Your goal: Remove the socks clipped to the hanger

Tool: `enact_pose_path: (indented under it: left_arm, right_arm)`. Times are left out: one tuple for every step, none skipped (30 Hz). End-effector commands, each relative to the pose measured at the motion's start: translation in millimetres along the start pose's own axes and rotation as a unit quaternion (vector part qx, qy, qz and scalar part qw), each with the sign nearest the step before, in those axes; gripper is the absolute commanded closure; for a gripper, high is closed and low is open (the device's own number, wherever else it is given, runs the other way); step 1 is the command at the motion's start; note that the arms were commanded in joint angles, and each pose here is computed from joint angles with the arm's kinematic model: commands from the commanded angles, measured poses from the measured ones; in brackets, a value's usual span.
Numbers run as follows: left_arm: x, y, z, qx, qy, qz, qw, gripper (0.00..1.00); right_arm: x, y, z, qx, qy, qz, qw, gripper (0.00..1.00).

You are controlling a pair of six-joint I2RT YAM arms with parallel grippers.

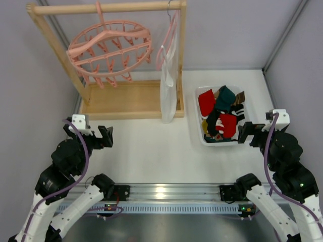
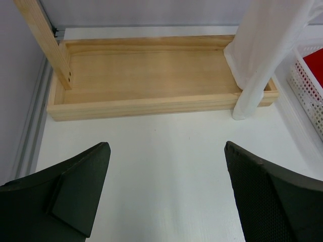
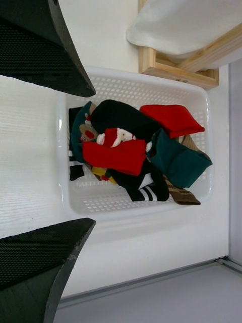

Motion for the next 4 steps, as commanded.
enact_pose_path:
  left_arm:
    - [7.6, -1.8, 1.8, 0.006, 0.000, -0.011, 1.000, 0.02]
    - [7.1, -0.9, 1.5, 0.007, 0.001, -0.009, 1.000, 0.02]
    - [7.6, -1.4, 2.0, 0.008, 0.001, -0.011, 1.000, 0.02]
    - [7.2, -1.2, 1.8, 0.008, -0.001, -0.010, 1.000, 0.02]
  right_arm:
    - [1.7, 1.3, -0.4, -0.008, 0.001, -0.004, 1.000, 0.01]
    - [1.1, 1.2, -0.9, -0.010, 0.000, -0.004, 1.000, 0.00]
    - [1.2, 1.5, -1.1, -0.012, 0.000, -0.004, 1.000, 0.00]
    - [0.9, 1.9, -1.0, -0.012, 0.000, -0.004, 1.000, 0.00]
Point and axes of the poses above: each gripper's point midway between its finger pads, its own y axis out along the fingers, its own z axis along the line the jaws close on, x = y × z, the point moved 10 cm from there along -y, back along the fingers, and after that the axes turned 4 degrees about y, right-handed, at the moved point
